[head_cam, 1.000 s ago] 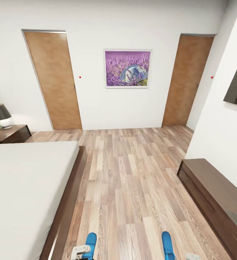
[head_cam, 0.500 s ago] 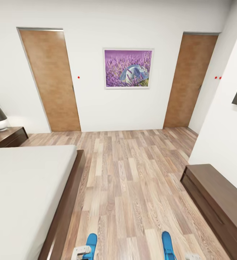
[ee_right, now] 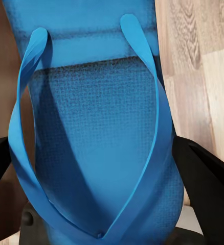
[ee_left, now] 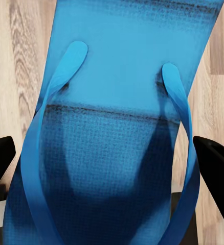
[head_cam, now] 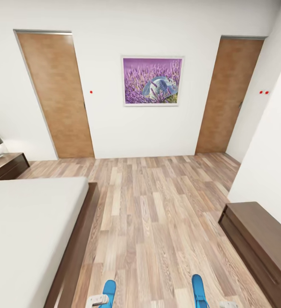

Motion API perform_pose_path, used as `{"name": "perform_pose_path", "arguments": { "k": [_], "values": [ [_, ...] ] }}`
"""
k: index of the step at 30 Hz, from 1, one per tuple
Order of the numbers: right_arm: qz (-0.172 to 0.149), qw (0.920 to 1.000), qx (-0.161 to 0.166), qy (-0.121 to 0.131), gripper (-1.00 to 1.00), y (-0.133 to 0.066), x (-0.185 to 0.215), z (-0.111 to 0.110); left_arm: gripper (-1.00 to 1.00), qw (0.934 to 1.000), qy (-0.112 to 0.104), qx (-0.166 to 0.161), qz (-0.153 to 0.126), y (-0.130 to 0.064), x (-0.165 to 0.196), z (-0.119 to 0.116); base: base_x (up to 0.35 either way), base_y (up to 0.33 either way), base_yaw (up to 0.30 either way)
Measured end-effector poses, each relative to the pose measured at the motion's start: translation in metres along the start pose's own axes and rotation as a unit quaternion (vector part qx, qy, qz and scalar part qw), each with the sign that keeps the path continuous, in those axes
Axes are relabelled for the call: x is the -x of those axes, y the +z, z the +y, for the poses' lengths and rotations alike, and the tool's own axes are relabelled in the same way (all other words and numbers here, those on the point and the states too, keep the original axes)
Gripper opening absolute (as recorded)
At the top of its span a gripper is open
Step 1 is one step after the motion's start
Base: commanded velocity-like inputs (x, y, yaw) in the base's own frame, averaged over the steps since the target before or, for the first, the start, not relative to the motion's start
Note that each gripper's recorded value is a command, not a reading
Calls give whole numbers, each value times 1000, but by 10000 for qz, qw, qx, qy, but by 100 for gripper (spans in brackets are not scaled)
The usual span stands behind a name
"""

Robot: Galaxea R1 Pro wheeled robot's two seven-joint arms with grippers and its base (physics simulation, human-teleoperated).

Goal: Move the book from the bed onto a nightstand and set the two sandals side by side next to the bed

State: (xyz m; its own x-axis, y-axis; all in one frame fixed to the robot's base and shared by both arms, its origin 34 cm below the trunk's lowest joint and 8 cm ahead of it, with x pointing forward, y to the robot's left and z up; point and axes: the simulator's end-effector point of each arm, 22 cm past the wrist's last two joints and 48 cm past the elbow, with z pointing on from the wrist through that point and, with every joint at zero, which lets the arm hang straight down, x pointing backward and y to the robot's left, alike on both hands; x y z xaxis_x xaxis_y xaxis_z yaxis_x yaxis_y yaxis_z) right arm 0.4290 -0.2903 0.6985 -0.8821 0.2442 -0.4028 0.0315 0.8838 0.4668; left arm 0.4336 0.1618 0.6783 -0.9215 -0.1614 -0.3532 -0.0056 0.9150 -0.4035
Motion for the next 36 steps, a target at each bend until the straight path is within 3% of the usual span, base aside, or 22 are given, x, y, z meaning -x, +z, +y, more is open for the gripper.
{"name": "perform_pose_path", "arguments": {
  "k": [36],
  "values": [
    [-6, 10000, -3, -4, -100, 0, 0, 0, -100, 10000, -1, 11, 2, 0, 0, 1, 325, -2, 0]
  ]
}}
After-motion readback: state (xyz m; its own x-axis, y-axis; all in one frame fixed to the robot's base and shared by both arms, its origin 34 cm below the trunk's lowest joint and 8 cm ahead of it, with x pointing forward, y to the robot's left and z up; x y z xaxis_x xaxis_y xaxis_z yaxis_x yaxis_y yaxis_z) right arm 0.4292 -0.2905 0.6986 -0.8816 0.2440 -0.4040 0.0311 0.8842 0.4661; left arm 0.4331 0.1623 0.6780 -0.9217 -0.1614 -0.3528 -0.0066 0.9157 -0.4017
